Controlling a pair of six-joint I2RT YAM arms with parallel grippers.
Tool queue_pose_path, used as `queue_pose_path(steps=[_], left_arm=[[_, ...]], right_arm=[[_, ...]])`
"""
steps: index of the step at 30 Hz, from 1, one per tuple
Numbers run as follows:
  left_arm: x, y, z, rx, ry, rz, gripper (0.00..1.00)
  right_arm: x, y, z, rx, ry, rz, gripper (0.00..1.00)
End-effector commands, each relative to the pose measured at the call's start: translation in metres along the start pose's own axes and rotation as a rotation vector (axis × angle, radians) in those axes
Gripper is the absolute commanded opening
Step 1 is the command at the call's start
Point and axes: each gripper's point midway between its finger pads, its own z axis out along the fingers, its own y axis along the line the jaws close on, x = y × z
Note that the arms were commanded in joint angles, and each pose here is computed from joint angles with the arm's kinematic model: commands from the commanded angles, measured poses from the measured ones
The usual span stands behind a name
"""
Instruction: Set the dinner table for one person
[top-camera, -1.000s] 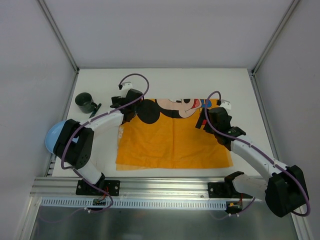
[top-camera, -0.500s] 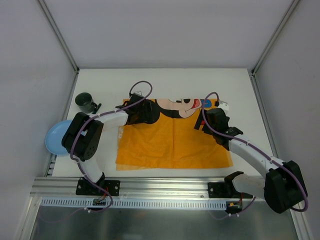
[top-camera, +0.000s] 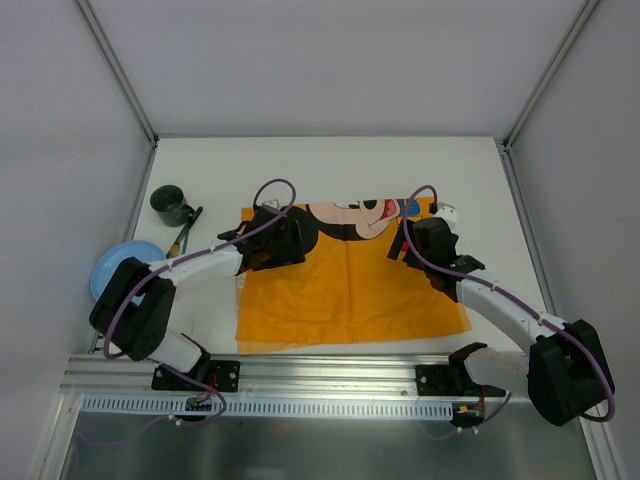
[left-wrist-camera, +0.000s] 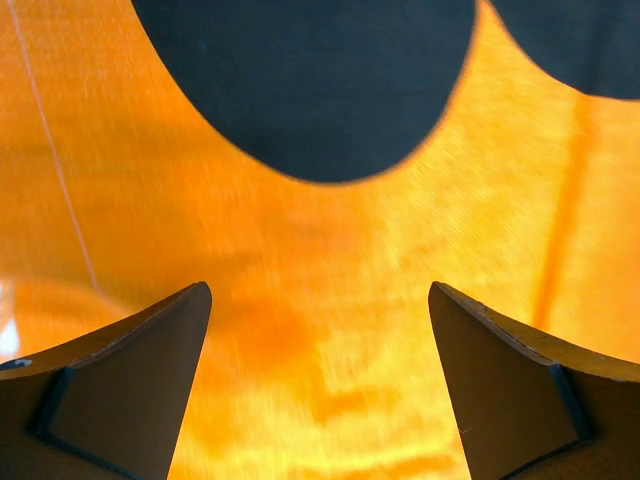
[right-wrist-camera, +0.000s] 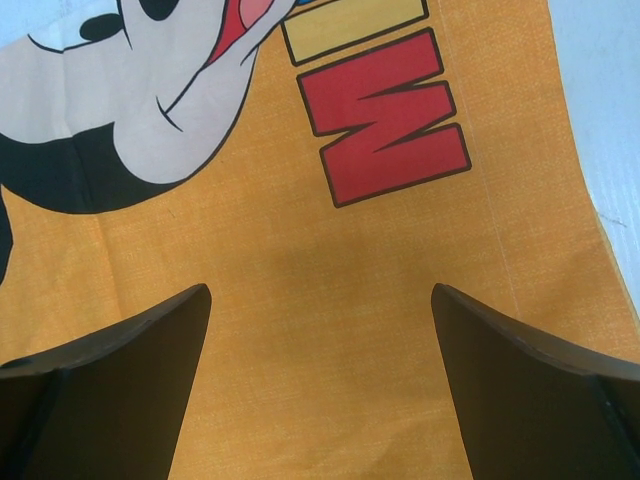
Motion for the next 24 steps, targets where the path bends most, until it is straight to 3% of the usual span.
queue_pose_path(steps=[1, 6, 9, 13, 24], left_arm=[[-0.002, -0.003, -0.033, 0.015, -0.038, -0.028, 0.92], [-0.004, -0.01, -0.059, 0.077, -0.093, -0.024, 0.95], [0.008, -0.007, -0.059, 0.078, -0.06, -0.036, 0.96], [0.04, 0.005, -0.048, 0.032, 0.023, -0.047, 0.96], [0.094, 0.036, -0.054, -0.099, 0.024, -0.168, 0.92]], right_arm=[[-0.002, 0.005, 0.0, -0.025, -0.016, 0.019, 0.97], [-0.001, 0.006, -0.001, -0.03, -0.014, 0.019, 0.97], [-0.002, 0.006, -0.001, -0.029, -0.017, 0.015, 0.98], [-0.005, 0.006, -0.002, -0.028, -0.023, 0.015, 0.98], [0.0, 0.003, -0.001, -0.022, -0.011, 0.007, 0.98]])
